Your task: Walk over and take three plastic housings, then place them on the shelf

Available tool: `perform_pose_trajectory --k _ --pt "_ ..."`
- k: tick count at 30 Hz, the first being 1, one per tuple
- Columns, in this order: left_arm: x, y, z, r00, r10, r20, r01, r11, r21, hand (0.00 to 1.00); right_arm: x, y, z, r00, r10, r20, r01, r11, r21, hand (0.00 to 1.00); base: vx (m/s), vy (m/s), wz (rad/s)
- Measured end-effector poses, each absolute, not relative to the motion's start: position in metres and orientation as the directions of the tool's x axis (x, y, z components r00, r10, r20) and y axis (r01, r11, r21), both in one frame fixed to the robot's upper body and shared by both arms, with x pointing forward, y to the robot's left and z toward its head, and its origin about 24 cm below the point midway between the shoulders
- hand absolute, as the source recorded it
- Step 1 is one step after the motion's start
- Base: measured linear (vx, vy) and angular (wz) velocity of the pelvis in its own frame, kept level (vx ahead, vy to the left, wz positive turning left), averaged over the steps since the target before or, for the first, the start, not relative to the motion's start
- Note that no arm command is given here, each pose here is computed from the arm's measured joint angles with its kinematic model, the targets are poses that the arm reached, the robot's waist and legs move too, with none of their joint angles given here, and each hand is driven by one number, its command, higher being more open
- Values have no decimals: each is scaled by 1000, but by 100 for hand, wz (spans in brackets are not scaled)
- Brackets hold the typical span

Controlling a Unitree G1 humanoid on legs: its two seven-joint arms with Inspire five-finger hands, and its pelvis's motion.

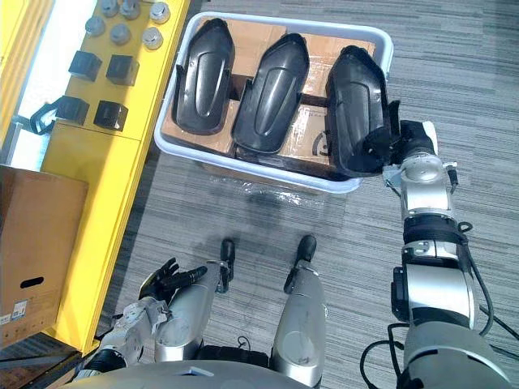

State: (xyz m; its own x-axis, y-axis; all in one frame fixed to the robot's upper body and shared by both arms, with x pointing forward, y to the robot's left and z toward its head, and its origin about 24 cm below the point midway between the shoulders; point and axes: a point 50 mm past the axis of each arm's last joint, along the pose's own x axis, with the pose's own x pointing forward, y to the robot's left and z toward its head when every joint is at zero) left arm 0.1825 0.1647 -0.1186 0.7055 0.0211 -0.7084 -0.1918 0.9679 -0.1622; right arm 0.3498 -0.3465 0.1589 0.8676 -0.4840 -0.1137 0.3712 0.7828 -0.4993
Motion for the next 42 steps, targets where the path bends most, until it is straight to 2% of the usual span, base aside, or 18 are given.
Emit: perform_pose_trajectory --k 9,16,19,21,25,29,33,37,42 --pt "178 166 -119 695 32 -718 -200 968 -151 100 337 -351 142 846 -525 -97 400 743 -538 0 6 3 -1" --pt "174 175 -107 760 74 -646 -214 967 -141 100 317 -321 113 815 -579 14 506 699 -505 0 113 17 -10" --pt "181 173 -89 819 80 -568 -211 963 -170 100 305 -305 108 791 -600 119 570 653 -499 0 126 23 -5" --pt "194 173 -64 885 92 -457 -203 959 -200 100 290 -291 99 779 -596 192 600 621 -504 0 130 20 -4" --pt "215 177 -15 960 123 -252 -186 952 -243 100 272 -280 87 764 -584 273 625 568 -536 0 127 14 -2" --pt "235 183 43 990 143 -5 -139 950 -278 100 266 -271 106 725 -528 442 688 524 -502 0 78 19 -5" --pt "245 176 69 993 64 103 -19 919 -395 100 264 -255 132 675 -444 590 723 556 -409 0 0 11 -4" --pt "248 159 72 992 -60 113 109 860 -499 100 264 -231 145 664 -318 677 689 613 -387 0 -43 3 -6" --pt "247 142 67 986 -143 86 167 824 -541 100 263 -207 150 654 -173 737 624 674 -395 0 -85 -12 -4"
